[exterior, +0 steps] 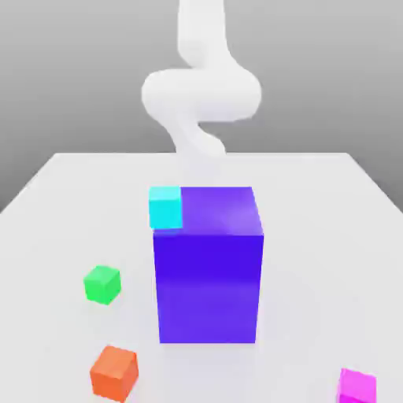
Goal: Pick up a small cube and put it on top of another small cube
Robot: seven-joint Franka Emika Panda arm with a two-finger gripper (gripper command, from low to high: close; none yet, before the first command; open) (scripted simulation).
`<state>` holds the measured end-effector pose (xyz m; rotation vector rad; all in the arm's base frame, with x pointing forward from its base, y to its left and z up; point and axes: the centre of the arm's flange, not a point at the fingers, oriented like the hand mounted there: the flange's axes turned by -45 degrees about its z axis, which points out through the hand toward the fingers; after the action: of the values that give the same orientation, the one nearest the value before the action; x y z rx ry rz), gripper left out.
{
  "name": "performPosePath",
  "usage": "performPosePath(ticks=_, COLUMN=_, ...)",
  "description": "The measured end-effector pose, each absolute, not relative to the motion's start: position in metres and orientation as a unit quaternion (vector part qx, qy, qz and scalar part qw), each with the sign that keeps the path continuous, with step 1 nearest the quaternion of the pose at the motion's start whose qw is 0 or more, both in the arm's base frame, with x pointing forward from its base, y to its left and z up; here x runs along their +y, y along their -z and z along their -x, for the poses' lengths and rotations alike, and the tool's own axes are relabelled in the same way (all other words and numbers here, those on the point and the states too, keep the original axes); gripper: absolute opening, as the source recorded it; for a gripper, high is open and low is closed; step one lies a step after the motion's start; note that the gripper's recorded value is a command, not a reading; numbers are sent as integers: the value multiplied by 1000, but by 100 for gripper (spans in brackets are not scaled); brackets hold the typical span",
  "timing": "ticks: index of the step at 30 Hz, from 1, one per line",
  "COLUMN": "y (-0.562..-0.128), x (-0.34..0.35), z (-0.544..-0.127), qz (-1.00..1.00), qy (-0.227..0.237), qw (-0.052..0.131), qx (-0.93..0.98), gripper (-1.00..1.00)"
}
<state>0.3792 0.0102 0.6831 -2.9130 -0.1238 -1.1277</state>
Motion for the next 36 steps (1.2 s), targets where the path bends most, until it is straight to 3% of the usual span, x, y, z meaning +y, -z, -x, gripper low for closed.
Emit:
performPosePath(ticks=8, y=-575, x=61, z=-467, qz=945, qy=267, qw=19, qx=-190, gripper=0)
performPosePath(ticks=16, y=-447, x=125, z=-515, qz=926, qy=173, qw=21, qx=-335, gripper=0)
performPosePath(ticks=29, y=-219, x=214, z=-506, qz=832, qy=18, qw=3, qx=-555, gripper=0)
performPosePath(ticks=34, y=-141, x=221, z=-500, qz=816, qy=1, qw=0, qx=-578, gripper=0)
performPosePath(ticks=35, y=-132, x=220, z=-500, qz=816, qy=0, qw=0, qx=-578, gripper=-100)
performPosePath(ticks=36, y=-132, x=220, z=-500, qz=816, qy=0, qw=0, qx=-578, gripper=-100)
